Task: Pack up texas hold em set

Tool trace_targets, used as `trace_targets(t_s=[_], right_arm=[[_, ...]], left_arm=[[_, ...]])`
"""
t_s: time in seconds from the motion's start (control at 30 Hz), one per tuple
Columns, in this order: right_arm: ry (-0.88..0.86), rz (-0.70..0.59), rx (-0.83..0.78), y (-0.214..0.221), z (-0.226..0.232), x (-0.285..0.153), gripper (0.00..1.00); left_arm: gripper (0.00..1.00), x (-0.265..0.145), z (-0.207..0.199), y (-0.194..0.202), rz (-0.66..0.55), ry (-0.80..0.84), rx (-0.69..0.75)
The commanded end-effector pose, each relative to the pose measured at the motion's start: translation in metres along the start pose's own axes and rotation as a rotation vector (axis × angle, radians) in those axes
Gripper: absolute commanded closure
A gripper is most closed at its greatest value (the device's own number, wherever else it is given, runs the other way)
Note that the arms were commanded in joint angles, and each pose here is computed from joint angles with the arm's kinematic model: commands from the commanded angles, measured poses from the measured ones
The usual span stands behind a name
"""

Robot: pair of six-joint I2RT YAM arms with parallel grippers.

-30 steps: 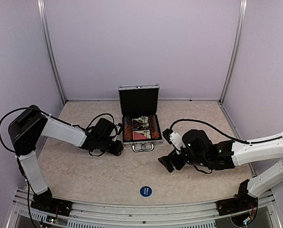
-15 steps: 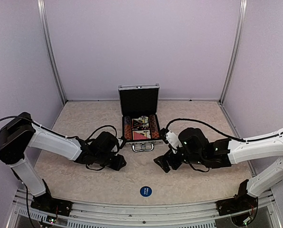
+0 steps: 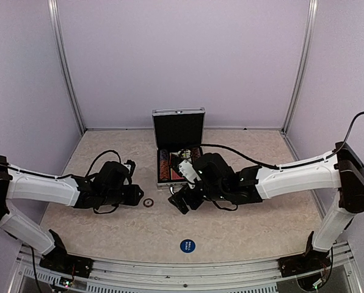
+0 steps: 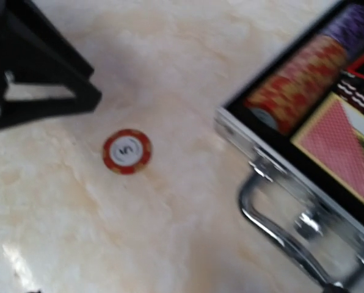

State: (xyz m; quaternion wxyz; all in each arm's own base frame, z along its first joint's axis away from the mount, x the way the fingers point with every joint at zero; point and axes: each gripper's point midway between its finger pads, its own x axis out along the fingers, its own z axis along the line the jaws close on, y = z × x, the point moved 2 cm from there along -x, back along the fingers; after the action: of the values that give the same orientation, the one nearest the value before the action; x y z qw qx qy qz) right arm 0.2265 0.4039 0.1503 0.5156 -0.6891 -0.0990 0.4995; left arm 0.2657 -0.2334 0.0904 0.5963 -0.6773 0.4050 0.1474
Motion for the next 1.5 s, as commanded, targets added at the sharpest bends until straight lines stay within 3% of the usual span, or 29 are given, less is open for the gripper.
trace_targets(t_s=[0.0,0.2,0.53,0.63,0.97,1.13,1.47], right_arm=[[-0.01,0.051,-0.054,-0.002,0.013,0.026,0.0],[0.01,0.099,-0.107,-0.007,0.026,0.055,0.0],[0.021,0.145,-0.116,0.014,0.025,0.066,0.0],[0.036,0.148,-0.129,0.018,0.022,0.065,0.0],[0.049,0.155,-0.156,0.021,0.016,0.064,0.0],[0.012,0.14,-0.163,0.011,0.021,0.069,0.0],[-0.047,0.125,-0.2,0.005,0.033,0.081,0.0]], left_arm=[[0.67,0.011,0.011,0.019,0.022,0.024,-0.053],[0.68,0.036,0.007,0.033,0.078,0.051,-0.049],[0.71,0.065,0.013,0.043,0.128,0.077,-0.08],[0.76,0.068,0.0,0.052,0.175,0.139,-0.08],[0.76,0.054,-0.038,0.09,0.229,0.192,-0.078],[0.75,0.042,-0.022,0.067,0.157,0.118,-0.088],[0.48,-0.006,0.038,-0.011,-0.103,-0.039,-0.183]])
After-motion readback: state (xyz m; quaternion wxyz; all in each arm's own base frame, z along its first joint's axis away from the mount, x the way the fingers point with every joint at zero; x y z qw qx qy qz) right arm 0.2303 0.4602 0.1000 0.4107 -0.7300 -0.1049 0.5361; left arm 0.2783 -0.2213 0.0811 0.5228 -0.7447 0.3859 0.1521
